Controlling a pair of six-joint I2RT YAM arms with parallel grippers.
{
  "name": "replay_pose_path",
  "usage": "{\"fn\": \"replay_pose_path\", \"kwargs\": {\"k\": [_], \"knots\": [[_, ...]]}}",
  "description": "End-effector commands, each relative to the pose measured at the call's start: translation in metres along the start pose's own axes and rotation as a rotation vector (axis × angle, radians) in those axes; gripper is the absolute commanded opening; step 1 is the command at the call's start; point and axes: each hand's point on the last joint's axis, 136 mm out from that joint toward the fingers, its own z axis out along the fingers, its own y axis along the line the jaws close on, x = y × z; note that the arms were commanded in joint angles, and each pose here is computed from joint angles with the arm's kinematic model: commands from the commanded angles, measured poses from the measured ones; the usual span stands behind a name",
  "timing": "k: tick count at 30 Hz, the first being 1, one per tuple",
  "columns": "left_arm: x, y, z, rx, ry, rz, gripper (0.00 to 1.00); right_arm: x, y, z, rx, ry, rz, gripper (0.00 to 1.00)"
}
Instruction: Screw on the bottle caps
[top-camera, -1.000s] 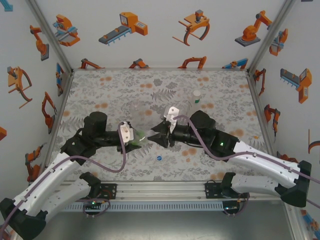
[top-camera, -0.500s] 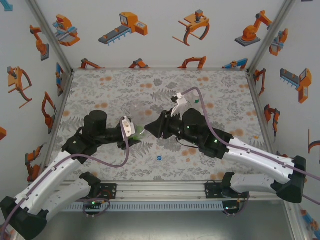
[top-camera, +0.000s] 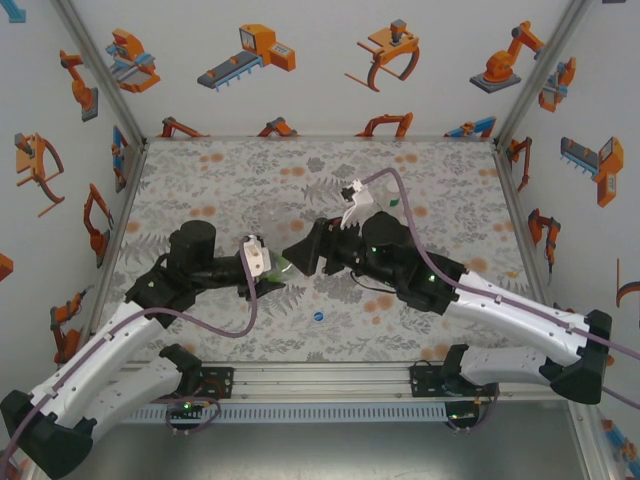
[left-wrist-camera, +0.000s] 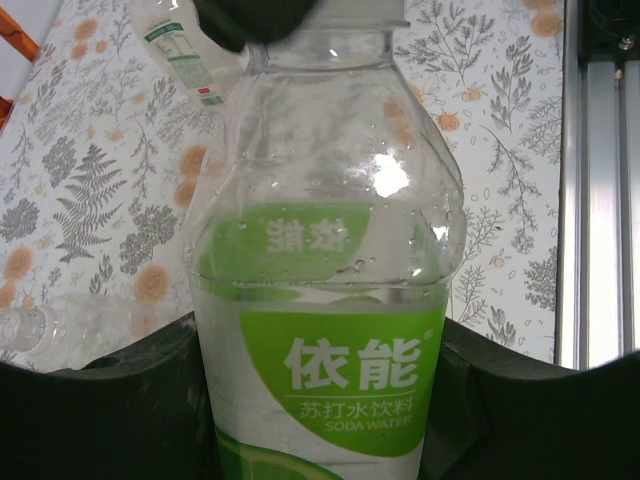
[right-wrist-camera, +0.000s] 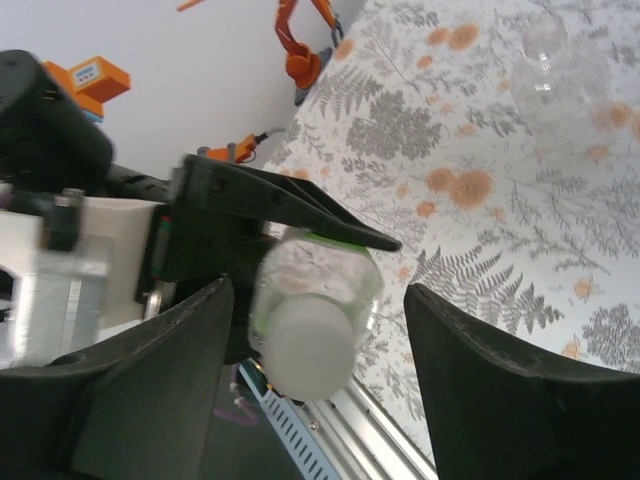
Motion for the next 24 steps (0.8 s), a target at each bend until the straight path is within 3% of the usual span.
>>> {"fn": "replay_pose_path", "kwargs": {"k": [1,7,16,24], "knots": [[-0.018,-0.002,-0.003,0.025,-0.056,0.042,0.00,-0.031,0.028,-0.018,-0.061,-0.048,-0.113,0.68],[-0.018,-0.005,-0.002,0.045,-0.060,0.040,0.00,-0.032,0.032,-0.033,-0.040,0.020,-0.353,0.73],[-0.027,-0.027,-0.005,0.175,-0.118,0.062,0.00,-0.013,0.055,-0.059,-0.224,0.057,-0.844,0.69],[-0.031,-0.037,-0.006,0.245,-0.144,0.056,0.00,0.038,0.083,-0.084,-0.580,0.220,-1.113,0.61]]}}
